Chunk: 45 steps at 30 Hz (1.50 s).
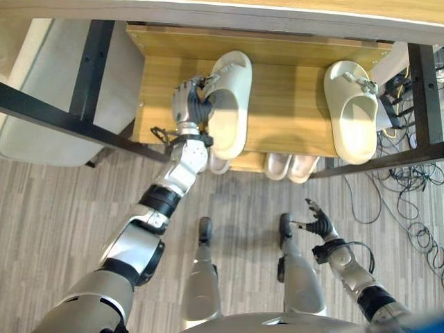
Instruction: Arrange the slippers neatly on the shoe rack.
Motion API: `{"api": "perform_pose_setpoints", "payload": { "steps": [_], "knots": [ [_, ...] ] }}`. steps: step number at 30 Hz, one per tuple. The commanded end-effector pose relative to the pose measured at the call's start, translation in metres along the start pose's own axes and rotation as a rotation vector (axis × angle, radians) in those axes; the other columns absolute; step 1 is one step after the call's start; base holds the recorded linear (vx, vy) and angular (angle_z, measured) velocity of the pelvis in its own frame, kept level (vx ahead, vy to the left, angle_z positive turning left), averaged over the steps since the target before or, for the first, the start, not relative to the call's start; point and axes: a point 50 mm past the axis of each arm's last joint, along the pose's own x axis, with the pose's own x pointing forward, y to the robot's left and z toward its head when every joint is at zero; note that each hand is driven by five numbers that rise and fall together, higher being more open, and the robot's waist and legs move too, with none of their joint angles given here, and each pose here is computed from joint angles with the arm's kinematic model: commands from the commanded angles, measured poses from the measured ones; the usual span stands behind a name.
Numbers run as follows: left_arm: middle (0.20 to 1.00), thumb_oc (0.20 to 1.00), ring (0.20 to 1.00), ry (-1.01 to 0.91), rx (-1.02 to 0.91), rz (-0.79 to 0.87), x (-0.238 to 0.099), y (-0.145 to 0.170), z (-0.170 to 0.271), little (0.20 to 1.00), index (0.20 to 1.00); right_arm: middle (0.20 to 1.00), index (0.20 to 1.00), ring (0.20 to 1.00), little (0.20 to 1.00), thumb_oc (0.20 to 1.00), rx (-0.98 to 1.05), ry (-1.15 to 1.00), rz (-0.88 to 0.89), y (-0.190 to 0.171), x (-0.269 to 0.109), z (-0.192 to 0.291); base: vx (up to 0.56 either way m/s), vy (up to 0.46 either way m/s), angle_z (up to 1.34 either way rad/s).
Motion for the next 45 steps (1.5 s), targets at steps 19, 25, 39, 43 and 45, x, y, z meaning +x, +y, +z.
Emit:
{"api": "perform_pose_setpoints", "payload": {
  "steps": [19,25,39,43,45],
  "knots": [
    [0.2,0.2,0.2,0.04,0.013,-0.082,0.031,-0.033,0.047,0.2,0.2,1.0,1.0,1.0,1.0,1.0,-0.044,-0.119,0.013,-0.008,0.005,0.02,0.02,-0.045,-0.04],
    [0.2,0.2,0.2,0.054,0.018,-0.131,0.016,-0.049,0.044,0.2,0.2,1.0,1.0,1.0,1.0,1.0,-0.046,-0.15,0.001,-0.011,0.007,0.028,0.0,-0.031,-0.06],
    [0.2,0.2,0.2,0.077,-0.02,-0.201,-0.023,-0.065,0.022,0.2,0.2,1.0,1.0,1.0,1.0,1.0,-0.016,-0.135,-0.051,-0.013,0.002,0.021,0.0,-0.008,-0.01],
    [0.2,0.2,0.2,0.08,-0.021,-0.229,-0.035,-0.068,0.015,0.2,0.2,1.0,1.0,1.0,1.0,1.0,-0.004,-0.136,-0.073,-0.014,0.006,0.025,-0.01,-0.006,-0.02],
    [0.2,0.2,0.2,0.075,-0.02,-0.234,-0.037,-0.069,0.014,0.2,0.2,1.0,1.0,1.0,1.0,1.0,0.004,-0.138,-0.082,-0.014,0.008,0.027,-0.01,-0.007,0.02]
  ]
}}
